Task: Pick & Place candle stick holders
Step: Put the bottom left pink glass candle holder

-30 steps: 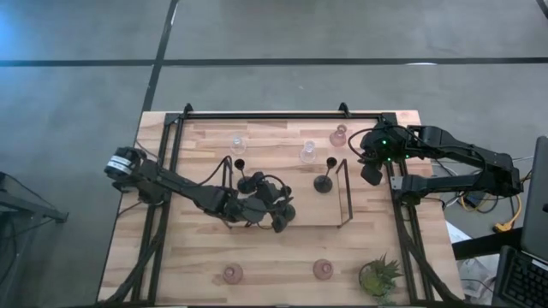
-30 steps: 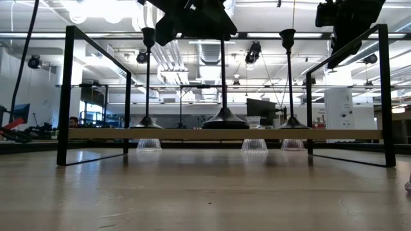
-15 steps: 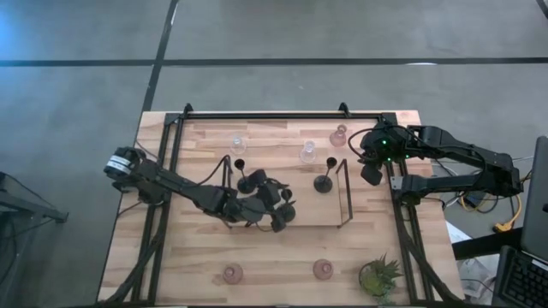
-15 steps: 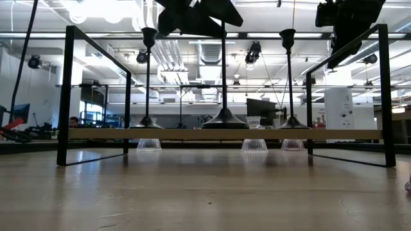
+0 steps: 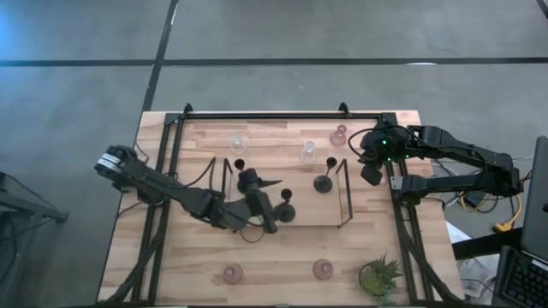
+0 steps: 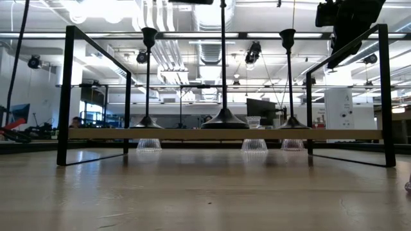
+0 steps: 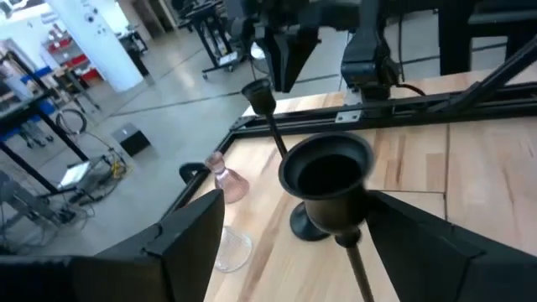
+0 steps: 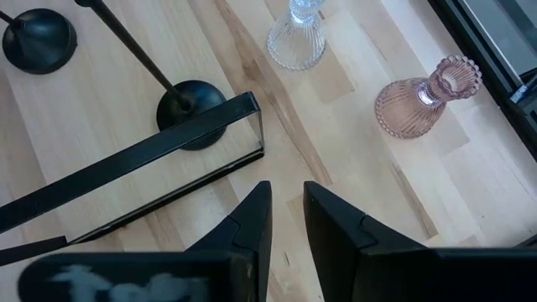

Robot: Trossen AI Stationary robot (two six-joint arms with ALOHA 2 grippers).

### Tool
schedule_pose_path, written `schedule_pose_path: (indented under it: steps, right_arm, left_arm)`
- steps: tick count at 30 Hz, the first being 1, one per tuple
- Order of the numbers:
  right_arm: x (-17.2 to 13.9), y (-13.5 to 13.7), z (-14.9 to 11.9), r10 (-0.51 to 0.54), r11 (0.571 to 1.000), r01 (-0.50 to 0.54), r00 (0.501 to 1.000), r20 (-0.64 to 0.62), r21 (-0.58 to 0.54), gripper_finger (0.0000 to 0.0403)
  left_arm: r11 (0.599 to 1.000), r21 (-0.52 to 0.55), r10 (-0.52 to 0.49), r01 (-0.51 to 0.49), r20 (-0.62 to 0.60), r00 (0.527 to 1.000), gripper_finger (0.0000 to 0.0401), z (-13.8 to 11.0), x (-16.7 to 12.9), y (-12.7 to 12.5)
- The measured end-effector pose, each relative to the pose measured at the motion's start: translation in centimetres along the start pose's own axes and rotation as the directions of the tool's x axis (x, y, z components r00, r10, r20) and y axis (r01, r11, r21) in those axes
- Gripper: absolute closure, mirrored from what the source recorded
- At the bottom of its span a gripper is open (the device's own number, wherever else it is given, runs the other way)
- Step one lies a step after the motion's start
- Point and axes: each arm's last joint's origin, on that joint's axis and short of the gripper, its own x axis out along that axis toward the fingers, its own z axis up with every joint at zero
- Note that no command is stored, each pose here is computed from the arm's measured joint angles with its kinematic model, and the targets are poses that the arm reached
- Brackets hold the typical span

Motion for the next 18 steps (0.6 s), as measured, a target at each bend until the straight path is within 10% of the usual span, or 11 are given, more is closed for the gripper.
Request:
schedule_pose_path:
  steps: [18]
  right_arm:
    - [0.0,0.0,0.0,0.000,1.000,0.000,1.000,0.001,0.000,0.0339]
  left_arm:
    - [0.986,0.037,-0.158,0.162,-0.097,0.983,0.0122,0.7,-9.0,2.3]
